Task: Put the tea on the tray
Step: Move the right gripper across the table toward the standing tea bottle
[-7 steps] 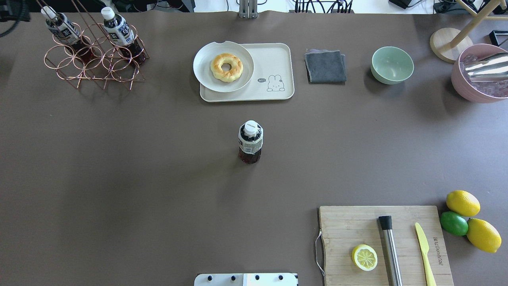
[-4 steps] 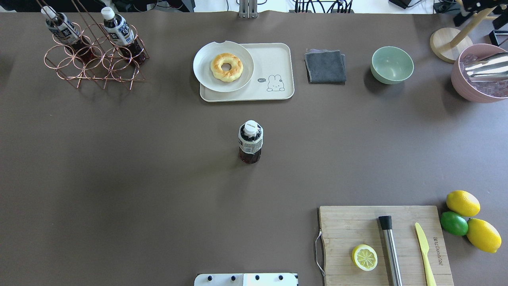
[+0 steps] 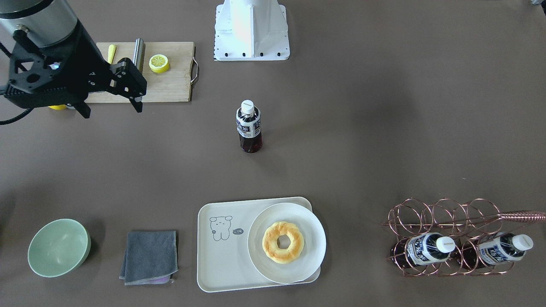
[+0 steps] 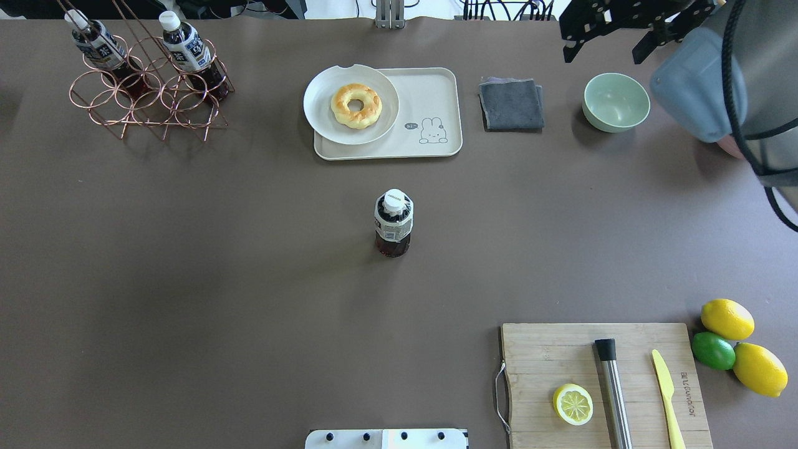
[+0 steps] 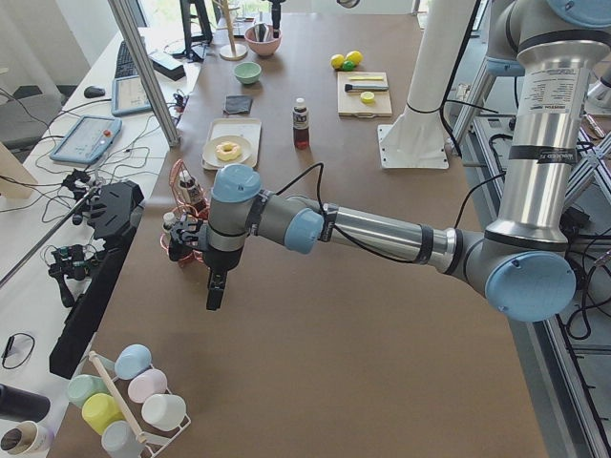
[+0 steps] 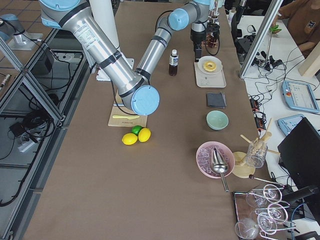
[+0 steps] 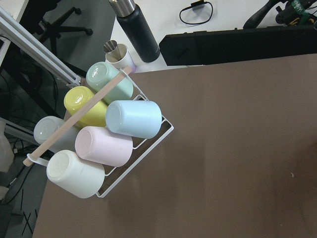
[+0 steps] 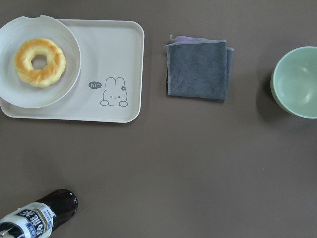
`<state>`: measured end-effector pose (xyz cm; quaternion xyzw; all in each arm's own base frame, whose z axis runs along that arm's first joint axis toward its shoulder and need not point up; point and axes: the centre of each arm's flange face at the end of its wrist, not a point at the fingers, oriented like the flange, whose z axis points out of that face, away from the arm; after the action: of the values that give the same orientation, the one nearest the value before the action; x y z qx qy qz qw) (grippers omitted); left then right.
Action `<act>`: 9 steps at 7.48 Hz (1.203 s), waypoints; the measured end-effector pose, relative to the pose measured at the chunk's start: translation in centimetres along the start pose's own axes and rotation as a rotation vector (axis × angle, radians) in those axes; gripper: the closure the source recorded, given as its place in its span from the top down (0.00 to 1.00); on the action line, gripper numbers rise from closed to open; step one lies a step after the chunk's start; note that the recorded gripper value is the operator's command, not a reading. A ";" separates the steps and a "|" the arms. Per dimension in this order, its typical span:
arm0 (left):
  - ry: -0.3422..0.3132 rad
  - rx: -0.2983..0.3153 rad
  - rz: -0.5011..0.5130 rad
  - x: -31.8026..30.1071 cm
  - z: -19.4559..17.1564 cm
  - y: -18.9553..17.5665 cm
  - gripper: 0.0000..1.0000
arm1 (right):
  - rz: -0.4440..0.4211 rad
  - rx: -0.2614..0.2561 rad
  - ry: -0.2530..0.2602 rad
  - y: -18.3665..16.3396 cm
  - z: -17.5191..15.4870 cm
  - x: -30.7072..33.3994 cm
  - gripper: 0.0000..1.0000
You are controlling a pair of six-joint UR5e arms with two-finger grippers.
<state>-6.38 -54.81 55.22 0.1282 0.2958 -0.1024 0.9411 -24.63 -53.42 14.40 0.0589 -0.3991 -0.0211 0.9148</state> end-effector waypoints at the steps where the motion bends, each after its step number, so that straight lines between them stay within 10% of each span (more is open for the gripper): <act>1: 0.060 -0.051 -0.018 -0.3 1.2 0.5 0.97 | -0.033 -0.003 -0.009 1.2 1.3 -1.1 1.00; 9: 0.187 -0.204 0.069 -3.6 1.8 1.4 0.97 | -0.030 -0.007 -0.005 4.1 6.4 -12.4 0.99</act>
<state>-7.93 -53.66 58.99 0.0513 0.3864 -0.0269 0.9205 -37.84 -48.87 10.21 0.0614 -0.4002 -0.0365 0.9137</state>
